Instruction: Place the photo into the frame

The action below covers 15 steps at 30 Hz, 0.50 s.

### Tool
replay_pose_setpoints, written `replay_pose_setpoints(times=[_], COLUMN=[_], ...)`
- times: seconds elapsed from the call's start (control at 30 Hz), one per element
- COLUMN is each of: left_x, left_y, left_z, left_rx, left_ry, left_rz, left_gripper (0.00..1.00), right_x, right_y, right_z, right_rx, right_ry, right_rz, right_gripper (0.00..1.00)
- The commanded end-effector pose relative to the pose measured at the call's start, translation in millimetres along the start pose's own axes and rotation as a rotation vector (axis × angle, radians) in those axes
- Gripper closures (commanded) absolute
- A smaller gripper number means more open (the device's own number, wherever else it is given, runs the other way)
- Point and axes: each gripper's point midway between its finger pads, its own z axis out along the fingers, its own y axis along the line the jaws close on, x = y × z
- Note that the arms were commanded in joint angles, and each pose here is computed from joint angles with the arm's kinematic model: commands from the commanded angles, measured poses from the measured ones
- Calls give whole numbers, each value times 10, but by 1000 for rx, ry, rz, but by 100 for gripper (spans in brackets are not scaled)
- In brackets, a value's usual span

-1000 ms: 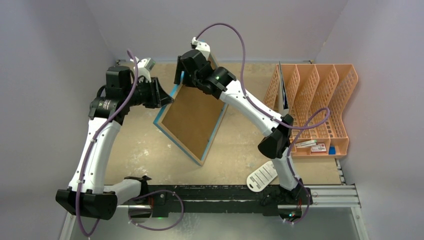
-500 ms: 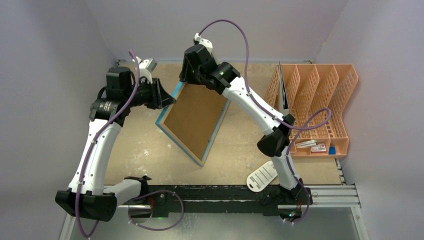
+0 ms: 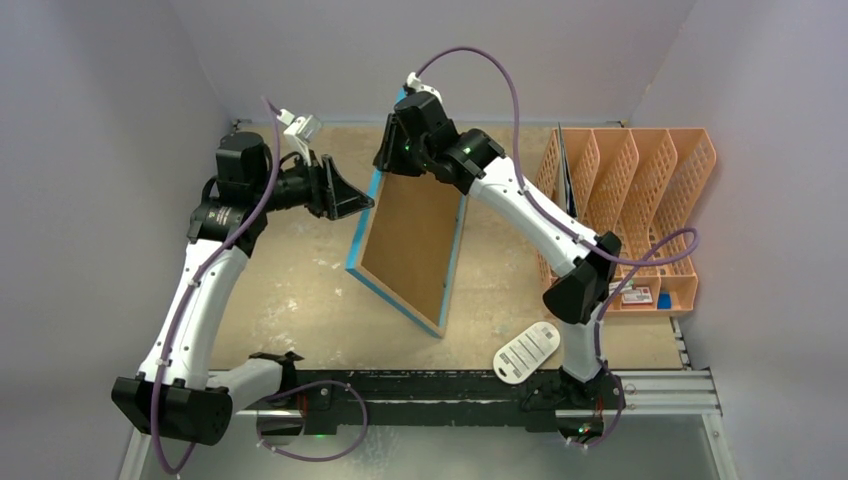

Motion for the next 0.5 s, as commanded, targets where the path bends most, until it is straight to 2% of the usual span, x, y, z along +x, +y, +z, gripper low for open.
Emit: replay_pose_setpoints(times=[0.0,0.07,0.17,0.23,0.33,0.4,0.47], left_x=[-107,-112,-25,131,369,527,685], left_y=[-232,-186,107,334,492,771,1201], left_z=[-28,0,78,148,300,325,270], left_rx=[106,96,-21,-93,-82,-203,-417], left_ry=[-35,-41,-24,11,64,86,100], left_rz=[51,35,-22,-101,-246,-289,-299], left_gripper=[37,33,31,29,28,28,28], right_x=[103,66,16,17,70,129,208], right_y=[-179,-183,-168,-153,-125,-187,-277], right_z=[-113,-164,-209,-201,-165,-96,-14], right_rx=[9,-15,-47,-59,-78,-51,-19], right_ry=[53,39,22,23,42,53,65], right_rz=[-14,-4,16,26,36,35,33], right_gripper=[72,73,76,79,85,86,86])
